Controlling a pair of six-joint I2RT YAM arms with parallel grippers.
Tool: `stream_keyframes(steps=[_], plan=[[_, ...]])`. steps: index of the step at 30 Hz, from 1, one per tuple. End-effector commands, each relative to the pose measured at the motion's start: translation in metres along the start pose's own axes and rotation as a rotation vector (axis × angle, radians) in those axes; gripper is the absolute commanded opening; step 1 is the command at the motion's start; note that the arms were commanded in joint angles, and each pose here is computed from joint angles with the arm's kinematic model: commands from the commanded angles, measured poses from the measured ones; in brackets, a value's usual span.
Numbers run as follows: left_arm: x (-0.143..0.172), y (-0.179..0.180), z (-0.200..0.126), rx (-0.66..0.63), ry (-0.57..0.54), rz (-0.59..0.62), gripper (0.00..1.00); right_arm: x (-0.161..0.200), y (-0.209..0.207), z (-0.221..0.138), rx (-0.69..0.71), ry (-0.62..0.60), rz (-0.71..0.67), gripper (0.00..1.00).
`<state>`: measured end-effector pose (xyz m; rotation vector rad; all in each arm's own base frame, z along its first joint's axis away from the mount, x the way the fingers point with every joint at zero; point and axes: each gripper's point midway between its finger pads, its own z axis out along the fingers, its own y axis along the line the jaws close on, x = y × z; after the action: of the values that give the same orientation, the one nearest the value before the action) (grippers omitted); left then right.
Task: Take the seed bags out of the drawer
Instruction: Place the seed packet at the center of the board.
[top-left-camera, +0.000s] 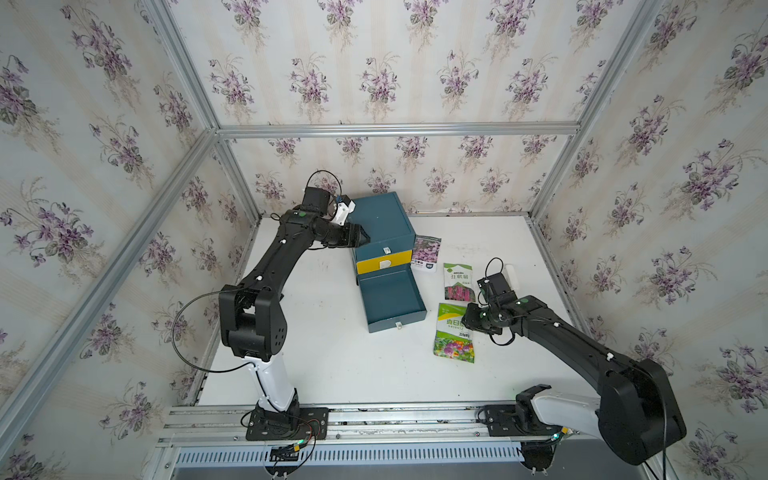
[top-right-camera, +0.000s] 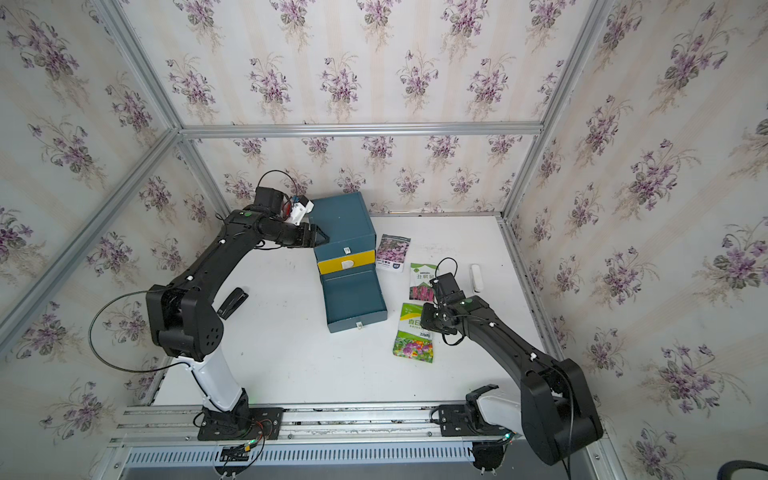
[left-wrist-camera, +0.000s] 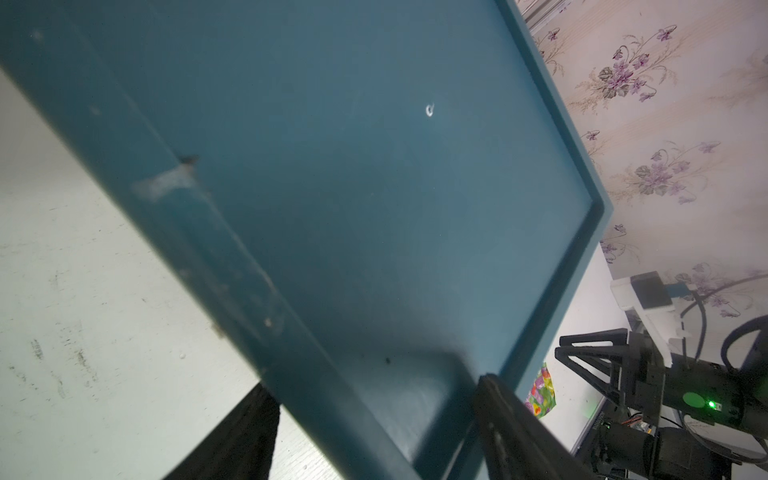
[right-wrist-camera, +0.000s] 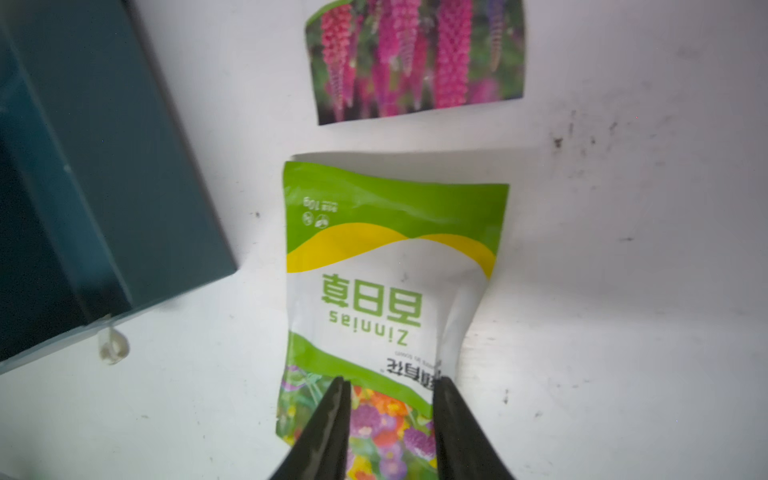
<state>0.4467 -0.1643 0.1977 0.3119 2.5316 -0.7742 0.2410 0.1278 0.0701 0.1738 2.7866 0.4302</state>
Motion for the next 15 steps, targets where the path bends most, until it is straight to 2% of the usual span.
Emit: stream_keyframes(steps=[1,9,15], plan=[[0.080,0.042,0.007,-0.203,0.312,-0.072,0.76,0.001,0.014,-0.005,-0.023,-0.023,-0.030,0.43],[0.079,0.042,0.007,-0.204,0.311,-0.073,0.76,0.024,0.084,-0.004,-0.165,-0.058,-0.180,0.74],[0.079,0.043,0.007,-0.205,0.312,-0.073,0.76,0.040,0.126,0.003,-0.240,-0.094,-0.275,0.88]])
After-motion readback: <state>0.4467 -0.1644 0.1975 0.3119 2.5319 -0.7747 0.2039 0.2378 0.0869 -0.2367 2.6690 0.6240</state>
